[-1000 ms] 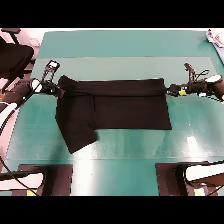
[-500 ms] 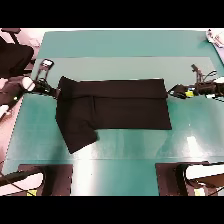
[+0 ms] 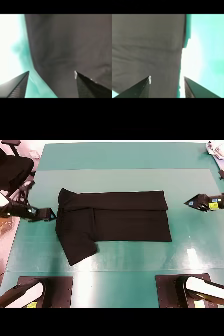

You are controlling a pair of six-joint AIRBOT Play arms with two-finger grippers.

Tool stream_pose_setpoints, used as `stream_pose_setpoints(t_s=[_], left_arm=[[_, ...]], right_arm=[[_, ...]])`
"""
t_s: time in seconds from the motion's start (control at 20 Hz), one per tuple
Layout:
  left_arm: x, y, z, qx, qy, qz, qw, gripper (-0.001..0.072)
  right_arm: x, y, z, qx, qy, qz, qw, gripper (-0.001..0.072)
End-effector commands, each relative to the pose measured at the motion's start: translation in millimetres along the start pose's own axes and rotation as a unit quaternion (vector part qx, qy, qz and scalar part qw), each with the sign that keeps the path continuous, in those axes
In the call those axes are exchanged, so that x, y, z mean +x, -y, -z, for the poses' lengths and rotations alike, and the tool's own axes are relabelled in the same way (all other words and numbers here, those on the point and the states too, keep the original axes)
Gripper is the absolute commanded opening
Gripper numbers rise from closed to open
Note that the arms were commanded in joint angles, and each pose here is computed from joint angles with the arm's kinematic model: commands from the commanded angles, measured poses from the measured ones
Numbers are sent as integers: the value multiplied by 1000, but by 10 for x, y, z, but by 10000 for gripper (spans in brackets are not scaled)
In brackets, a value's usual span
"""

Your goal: Fold the shirts.

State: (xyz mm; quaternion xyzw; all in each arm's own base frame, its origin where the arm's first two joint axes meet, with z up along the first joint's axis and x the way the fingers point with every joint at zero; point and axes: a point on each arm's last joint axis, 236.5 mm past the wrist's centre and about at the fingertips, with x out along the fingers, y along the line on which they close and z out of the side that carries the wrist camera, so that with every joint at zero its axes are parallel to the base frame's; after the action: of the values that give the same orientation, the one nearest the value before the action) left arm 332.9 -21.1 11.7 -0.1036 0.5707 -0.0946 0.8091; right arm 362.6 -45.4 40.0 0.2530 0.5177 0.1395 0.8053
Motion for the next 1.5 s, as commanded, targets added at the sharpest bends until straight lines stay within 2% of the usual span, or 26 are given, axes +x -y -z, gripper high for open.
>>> stream_pose_setpoints(t_s=[0.0, 0.3, 0.55, 0.7, 0.75, 0.8, 0.95, 1.0, 1.05, 1.1, 1.45], left_arm=[[272, -33, 507, -81, -58, 9, 995, 661], [567, 38, 1105, -159, -126, 28, 979, 661], [669, 160, 811, -191, -60, 67, 977, 659], [693, 97, 682, -187, -29, 60, 980, 657], [698, 56, 661, -182, -23, 52, 982, 574], [703, 8, 652, -176, -19, 42, 983, 460], [708, -73, 675, -163, -20, 25, 986, 462], [708, -89, 692, -159, -23, 21, 987, 406], [708, -94, 694, -151, -24, 20, 988, 139], [708, -92, 694, -145, -23, 21, 989, 27], [693, -23, 810, -108, -49, 33, 992, 25]], right_arm=[[-77, 82, 392, 61, -12, 24, 998, 488], [1, 110, 929, 102, -4, 33, 994, 487], [68, 109, 1024, 111, -5, 30, 993, 487], [126, 66, 986, 123, -5, 8, 992, 487], [139, 65, 984, 124, -6, 5, 992, 486], [153, 62, 979, 127, -7, 1, 992, 486], [173, 72, 984, 125, -10, -2, 992, 486], [171, 76, 976, 125, -8, -1, 992, 486], [171, 82, 969, 125, -6, 1, 992, 486], [171, 84, 968, 125, -6, 1, 992, 485], [164, 177, 1128, 113, -37, 24, 993, 487]])
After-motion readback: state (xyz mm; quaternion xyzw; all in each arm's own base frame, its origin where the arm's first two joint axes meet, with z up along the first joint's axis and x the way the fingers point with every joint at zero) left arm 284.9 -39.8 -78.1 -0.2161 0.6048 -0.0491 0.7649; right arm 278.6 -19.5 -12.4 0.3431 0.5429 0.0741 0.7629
